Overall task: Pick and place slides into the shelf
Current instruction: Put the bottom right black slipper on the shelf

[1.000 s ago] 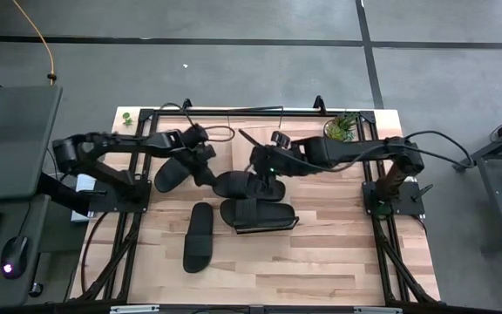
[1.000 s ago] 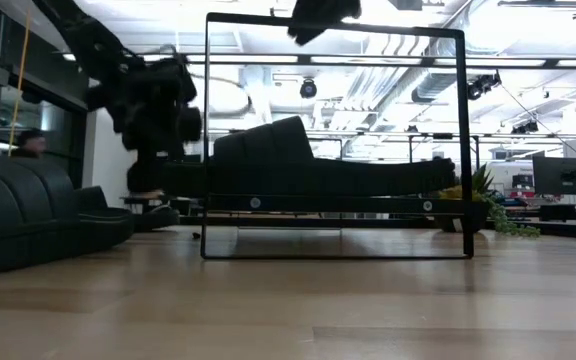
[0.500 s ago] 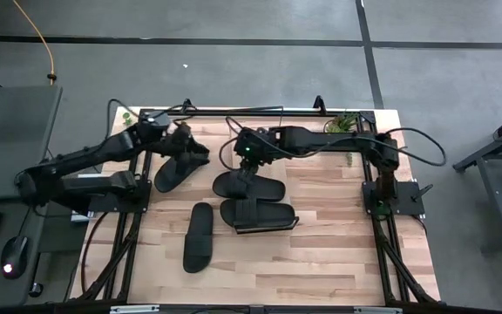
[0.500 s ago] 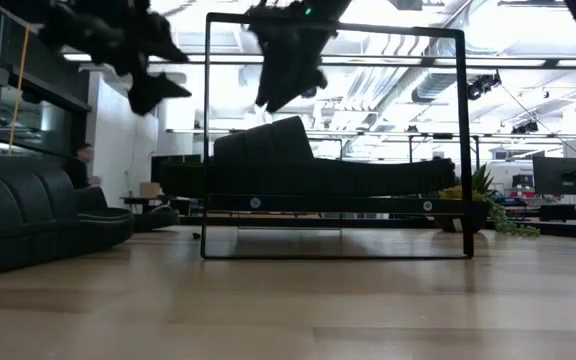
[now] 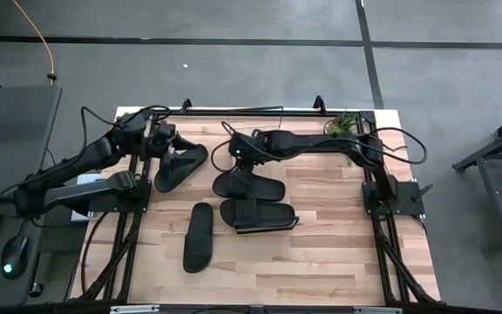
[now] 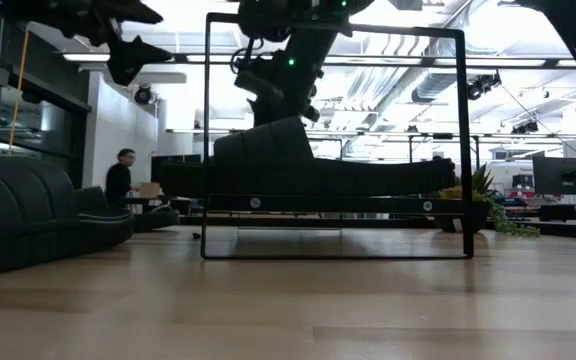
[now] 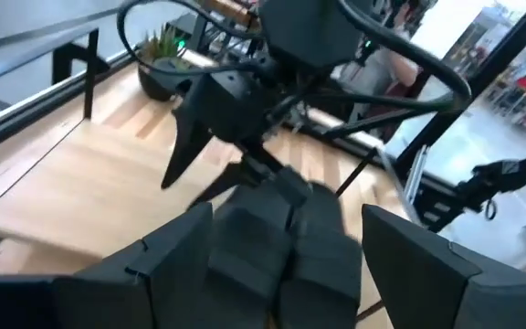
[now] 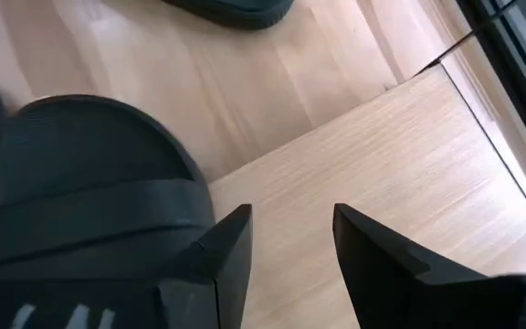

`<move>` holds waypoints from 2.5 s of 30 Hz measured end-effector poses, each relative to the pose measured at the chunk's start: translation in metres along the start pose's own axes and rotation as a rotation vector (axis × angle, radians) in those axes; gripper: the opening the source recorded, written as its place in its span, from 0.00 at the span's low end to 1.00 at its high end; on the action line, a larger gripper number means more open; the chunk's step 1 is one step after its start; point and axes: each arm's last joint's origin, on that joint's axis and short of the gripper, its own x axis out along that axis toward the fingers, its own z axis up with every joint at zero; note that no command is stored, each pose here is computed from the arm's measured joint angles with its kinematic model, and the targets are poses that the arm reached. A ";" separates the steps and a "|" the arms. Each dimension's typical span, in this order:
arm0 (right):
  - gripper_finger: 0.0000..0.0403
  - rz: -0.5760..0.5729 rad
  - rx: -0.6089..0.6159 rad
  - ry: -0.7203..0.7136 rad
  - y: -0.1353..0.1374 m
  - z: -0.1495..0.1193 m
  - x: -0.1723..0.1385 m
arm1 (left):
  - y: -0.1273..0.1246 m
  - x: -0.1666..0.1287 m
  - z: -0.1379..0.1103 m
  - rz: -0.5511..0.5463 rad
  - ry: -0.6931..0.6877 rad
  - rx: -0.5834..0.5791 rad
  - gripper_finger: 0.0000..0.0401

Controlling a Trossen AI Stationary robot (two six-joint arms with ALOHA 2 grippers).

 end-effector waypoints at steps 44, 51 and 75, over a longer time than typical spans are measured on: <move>0.36 0.208 -0.091 -0.100 0.012 0.014 -0.002 | 0.009 -0.004 -0.012 0.284 0.070 0.068 0.65; 0.36 0.227 -0.078 -0.105 0.023 0.013 0.000 | 0.009 -0.004 -0.011 0.283 0.064 0.070 0.65; 0.36 0.242 -0.076 -0.011 0.029 0.014 0.016 | 0.010 -0.005 -0.010 0.317 0.045 0.077 0.65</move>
